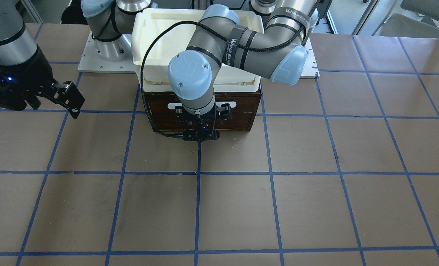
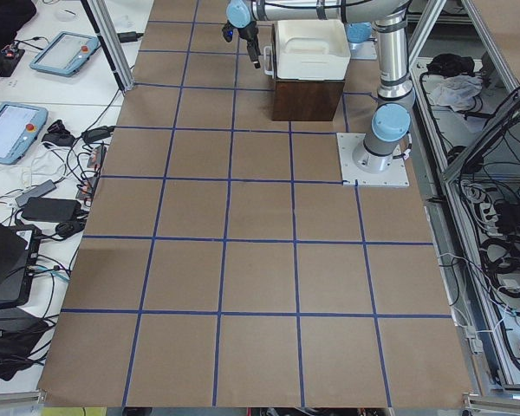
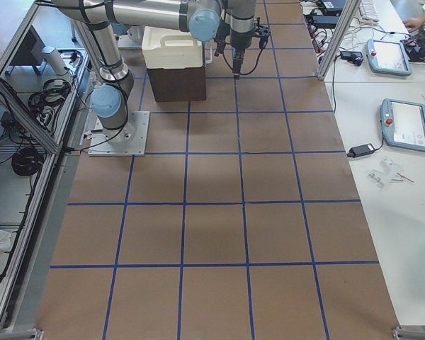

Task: Put scissors in drawer and close it

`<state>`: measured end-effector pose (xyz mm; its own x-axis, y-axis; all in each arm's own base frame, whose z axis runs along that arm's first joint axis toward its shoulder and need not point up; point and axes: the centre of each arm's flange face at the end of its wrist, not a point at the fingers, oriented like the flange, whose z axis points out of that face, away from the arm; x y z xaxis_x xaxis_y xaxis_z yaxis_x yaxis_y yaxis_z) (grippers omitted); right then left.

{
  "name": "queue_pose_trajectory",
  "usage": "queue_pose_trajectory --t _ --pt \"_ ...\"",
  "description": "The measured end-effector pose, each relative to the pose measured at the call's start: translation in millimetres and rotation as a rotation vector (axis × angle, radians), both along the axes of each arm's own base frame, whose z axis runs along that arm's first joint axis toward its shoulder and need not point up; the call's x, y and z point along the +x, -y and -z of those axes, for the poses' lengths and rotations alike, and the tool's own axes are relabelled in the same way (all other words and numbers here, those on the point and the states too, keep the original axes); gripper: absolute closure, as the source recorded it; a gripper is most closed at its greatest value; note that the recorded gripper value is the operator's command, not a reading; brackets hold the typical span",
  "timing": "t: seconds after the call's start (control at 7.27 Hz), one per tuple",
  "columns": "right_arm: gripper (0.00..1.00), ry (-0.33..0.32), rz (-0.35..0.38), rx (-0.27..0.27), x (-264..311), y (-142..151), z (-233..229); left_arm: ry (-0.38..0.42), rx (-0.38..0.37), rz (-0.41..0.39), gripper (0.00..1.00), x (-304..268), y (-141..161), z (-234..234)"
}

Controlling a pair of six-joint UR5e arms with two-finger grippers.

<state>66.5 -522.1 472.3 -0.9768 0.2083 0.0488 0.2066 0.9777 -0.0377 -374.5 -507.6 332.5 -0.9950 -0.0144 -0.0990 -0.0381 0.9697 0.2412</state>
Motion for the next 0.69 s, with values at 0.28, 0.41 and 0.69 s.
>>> queue_pose_trajectory --t 0.28,0.41,0.69 --pt "0.00 -0.001 0.000 0.006 0 0 1 -0.038 -0.156 -0.009 0.00 15 9 -58" --pt "0.00 -0.001 -0.001 0.007 0 0 1 -0.035 -0.215 -0.030 0.00 35 9 -87" --pt "0.00 -0.001 -0.003 0.007 0 0 1 -0.037 -0.271 -0.089 0.00 86 7 -124"
